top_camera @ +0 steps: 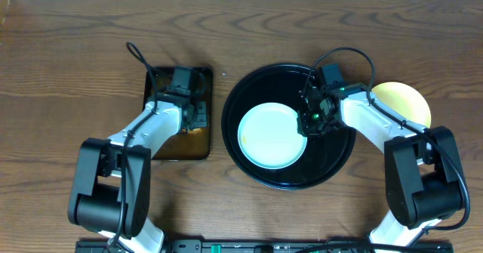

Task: Clean dirty plates on tray and stack at the side
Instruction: 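Move the sponge back into the water tray with the left gripper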

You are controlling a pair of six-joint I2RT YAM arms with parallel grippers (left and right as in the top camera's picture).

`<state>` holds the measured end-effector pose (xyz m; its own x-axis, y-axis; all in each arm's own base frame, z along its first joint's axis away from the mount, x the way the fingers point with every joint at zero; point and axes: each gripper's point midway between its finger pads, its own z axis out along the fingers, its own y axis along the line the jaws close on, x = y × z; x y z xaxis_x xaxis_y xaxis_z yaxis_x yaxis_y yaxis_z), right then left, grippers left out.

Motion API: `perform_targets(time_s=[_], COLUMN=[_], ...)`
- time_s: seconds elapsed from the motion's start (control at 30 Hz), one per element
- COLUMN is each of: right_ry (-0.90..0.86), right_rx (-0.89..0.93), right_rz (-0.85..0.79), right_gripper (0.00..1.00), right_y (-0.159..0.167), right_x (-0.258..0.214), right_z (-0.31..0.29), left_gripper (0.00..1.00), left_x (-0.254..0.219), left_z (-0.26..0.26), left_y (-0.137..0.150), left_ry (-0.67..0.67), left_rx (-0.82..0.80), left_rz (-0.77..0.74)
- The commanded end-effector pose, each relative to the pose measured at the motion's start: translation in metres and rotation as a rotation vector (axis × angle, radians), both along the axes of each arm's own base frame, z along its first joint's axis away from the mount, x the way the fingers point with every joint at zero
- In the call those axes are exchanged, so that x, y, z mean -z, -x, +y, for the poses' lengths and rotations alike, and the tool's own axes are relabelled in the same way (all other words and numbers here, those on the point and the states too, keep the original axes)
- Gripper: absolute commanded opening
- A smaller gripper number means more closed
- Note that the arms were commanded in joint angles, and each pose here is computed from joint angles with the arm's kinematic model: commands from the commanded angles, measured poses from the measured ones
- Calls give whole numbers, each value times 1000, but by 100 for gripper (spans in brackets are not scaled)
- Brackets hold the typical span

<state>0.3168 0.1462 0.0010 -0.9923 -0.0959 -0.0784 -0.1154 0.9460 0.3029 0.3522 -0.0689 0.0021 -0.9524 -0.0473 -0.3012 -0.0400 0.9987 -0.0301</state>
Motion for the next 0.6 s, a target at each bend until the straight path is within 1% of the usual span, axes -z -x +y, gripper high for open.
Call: perform_targets(time_s=[0.0, 0.1, 0.2, 0.23, 0.27, 0.3, 0.33, 0.43, 0.47, 0.57], right_ry=[61, 61, 61, 60, 60, 60, 60, 57, 56, 56], right_rx=[-2, -2, -2, -1, -1, -1, -1, -1, -1, -1], right_rz=[39, 39, 38, 35, 35, 34, 32, 26, 22, 22], right_gripper=[17, 18, 18, 19, 23, 27, 31, 33, 33, 33], right_y=[11, 11, 10, 10, 10, 10, 9, 8, 7, 7], right_x=[15, 15, 15, 15, 15, 15, 15, 15, 15, 16], right_z=[-9, -9, -9, -8, -8, -8, -8, -8, -7, -8], left_gripper=[7, 8, 9, 17, 33, 47, 52, 73, 76, 77], left_x=[15, 14, 14, 13, 11, 6, 2, -15, -22, -34], left_z=[-37, -47, -47, -45, -44, -40, -39, -33, -30, -19], left_y=[17, 17, 17, 16, 15, 13, 12, 7, 7, 11], left_ry=[74, 77, 76, 76, 77, 78, 80, 85, 78, 45], left_rx=[83, 111, 110, 106, 101, 91, 86, 71, 63, 43], left_rz=[64, 52, 50, 48, 43, 33, 23, -20, -33, -44])
